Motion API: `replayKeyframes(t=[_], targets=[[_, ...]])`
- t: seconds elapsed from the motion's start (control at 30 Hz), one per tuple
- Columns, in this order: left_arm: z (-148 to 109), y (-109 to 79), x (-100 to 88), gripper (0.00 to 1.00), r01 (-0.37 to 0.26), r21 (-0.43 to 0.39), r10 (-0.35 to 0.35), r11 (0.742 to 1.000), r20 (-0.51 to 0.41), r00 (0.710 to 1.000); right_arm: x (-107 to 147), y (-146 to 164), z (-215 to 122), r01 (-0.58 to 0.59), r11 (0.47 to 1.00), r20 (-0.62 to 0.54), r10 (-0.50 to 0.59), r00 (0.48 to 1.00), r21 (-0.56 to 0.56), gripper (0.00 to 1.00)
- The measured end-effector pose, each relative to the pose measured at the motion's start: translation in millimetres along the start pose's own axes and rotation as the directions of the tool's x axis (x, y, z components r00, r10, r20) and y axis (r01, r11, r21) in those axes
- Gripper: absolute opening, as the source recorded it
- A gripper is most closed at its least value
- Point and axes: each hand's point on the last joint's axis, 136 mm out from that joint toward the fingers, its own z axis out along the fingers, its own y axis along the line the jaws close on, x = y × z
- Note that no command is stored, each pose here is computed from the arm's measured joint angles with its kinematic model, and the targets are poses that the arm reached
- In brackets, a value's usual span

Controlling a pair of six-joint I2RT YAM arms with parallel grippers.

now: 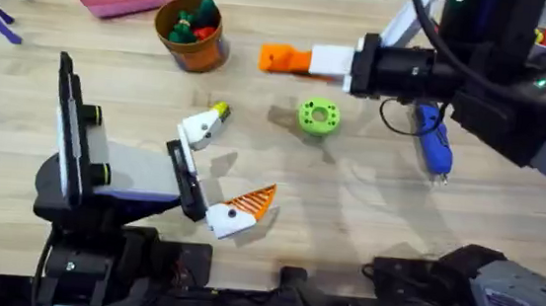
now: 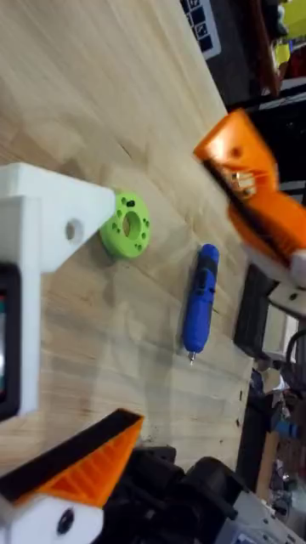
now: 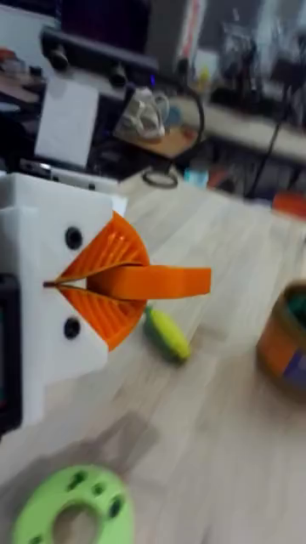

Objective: Pick up the gripper from the table and insert it into the empty holder that is missing its gripper. Then pick up a screw, insert it into the mounting hole, and use the screwdriver to tighten it. Finally, clean up the table by picking up the vegetable and placing it into the bucket.

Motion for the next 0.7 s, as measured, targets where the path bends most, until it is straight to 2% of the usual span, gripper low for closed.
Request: replayKeyframes(t=[0.17,0.33,0.53,0.7], targets=[[0.0,0.0,0.0,0.985,0.000,0.000,0.000,1.000,0.000,1.000,-13.5,25.2,-8.6,0.064,0.975,0.079,-0.048,0.996,-0.214,0.012],[0.0,0.0,0.0,0.985,0.000,0.000,0.000,1.000,0.000,1.000,3.6,24.6,-19.1,0.036,0.942,0.055,-0.018,0.998,-0.333,0.012],[0.0,-0.1,0.0,0.985,0.000,0.000,0.000,1.000,0.000,1.000,48.6,13.1,-26.2,-0.088,0.912,-0.102,0.051,0.993,-0.401,0.012],[0.0,-0.1,0.0,0.985,0.000,0.000,0.000,1.000,0.000,1.000,79.0,6.3,-25.6,-0.229,0.876,-0.266,0.121,0.956,-0.424,0.012]])
